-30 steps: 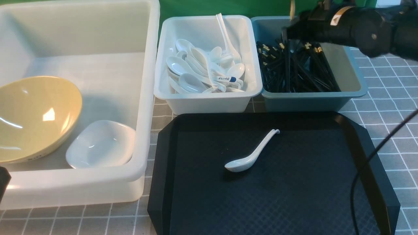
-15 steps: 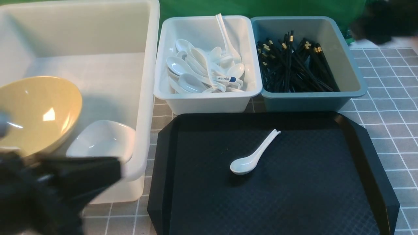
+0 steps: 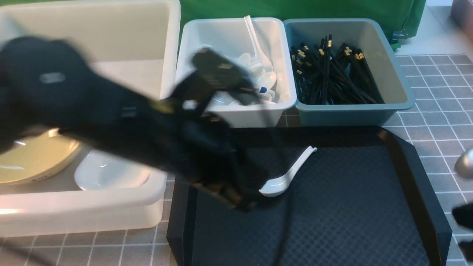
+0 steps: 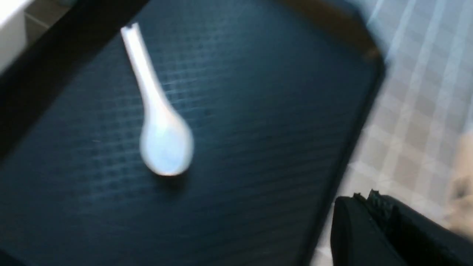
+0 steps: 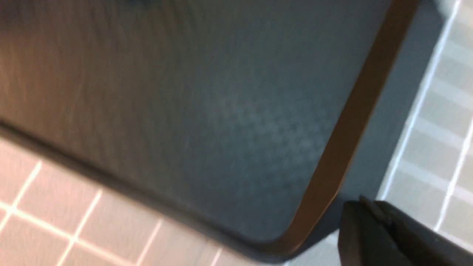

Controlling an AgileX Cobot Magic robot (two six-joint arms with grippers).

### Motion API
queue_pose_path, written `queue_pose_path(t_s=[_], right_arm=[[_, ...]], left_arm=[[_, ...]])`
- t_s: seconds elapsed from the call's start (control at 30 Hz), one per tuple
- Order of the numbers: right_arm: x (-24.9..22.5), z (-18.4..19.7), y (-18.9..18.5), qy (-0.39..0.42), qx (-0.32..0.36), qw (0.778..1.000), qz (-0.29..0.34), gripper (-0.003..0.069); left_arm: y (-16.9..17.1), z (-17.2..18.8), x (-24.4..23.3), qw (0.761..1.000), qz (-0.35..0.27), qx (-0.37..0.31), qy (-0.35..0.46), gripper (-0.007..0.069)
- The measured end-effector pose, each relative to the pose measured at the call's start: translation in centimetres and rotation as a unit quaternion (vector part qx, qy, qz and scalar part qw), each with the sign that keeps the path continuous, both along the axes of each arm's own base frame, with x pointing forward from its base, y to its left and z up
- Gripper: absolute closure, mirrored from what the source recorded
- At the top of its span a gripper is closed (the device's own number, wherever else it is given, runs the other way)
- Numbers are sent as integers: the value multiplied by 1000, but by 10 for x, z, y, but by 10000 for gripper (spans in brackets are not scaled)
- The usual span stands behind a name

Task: On grey table put chopsticks spoon bowls plates into blue grey white boxes.
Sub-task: 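Pick up the spoon, then pick up a white spoon from the spoon tray with the left gripper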

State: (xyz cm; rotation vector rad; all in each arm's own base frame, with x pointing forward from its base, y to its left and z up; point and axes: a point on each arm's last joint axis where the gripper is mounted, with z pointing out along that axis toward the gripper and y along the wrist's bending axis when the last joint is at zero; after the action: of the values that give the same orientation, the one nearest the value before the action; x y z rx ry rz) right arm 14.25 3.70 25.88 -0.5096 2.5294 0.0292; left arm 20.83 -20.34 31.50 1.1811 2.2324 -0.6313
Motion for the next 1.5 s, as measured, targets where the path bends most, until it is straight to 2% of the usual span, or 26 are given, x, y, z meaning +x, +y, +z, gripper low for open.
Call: queue_pose_path(t_s=[0.1,0.33,0.4,0.43,0.5,0.6,0.67,0.77,0.87,0.97,1.03,1.1,1.13,1.2,1.3,1.4,1.5], right_arm=[[-2,-9,0,8,4,1000,-8,627],[-1,-8,2,1,27,999,-18,627],[-1,-8,3,0,31,999,-19,627],[0,-8,3,-2,34,999,-20,627],[0,-7,3,-4,36,999,-21,627],[0,-7,4,-4,41,999,-22,626],[0,-7,4,-4,45,999,-23,626],[0,-7,4,-4,46,999,-23,626],[0,-7,5,-5,47,999,-24,625],[0,-7,5,-5,47,999,-24,625],[1,-7,5,-7,47,999,-24,625],[1,-6,5,-11,49,998,-24,625],[1,-6,5,-11,49,998,-24,625],[2,-6,5,-16,51,998,-26,625],[3,-5,5,-21,55,998,-29,625],[4,-5,5,-26,57,998,-30,625],[4,-5,6,-26,59,997,-31,625]], left_arm=[[-25,-14,17,997,-8,70,-20,545],[-71,-66,43,976,-60,196,-68,258],[-76,-75,46,973,-68,209,-77,223],[-81,-92,53,966,-78,229,-88,193],[-84,-105,59,960,-87,244,-102,183],[-87,-122,65,956,-91,260,-104,193],[-89,-136,67,956,-83,267,-89,237],[-91,-148,67,958,-75,269,-67,368],[-92,-143,65,965,-57,249,-53,537],[-92,-125,62,972,-46,223,-56,548],[-89,-101,59,977,-37,194,-74,548],[-83,-63,52,982,-25,153,-105,548],[-83,-59,51,983,-24,149,-108,548],[-74,-19,47,983,-11,107,-152,548],[-58,19,57,972,19,63,-225,548],[-34,34,87,954,71,28,-291,548],[-17,22,125,940,118,14,-319,548]])
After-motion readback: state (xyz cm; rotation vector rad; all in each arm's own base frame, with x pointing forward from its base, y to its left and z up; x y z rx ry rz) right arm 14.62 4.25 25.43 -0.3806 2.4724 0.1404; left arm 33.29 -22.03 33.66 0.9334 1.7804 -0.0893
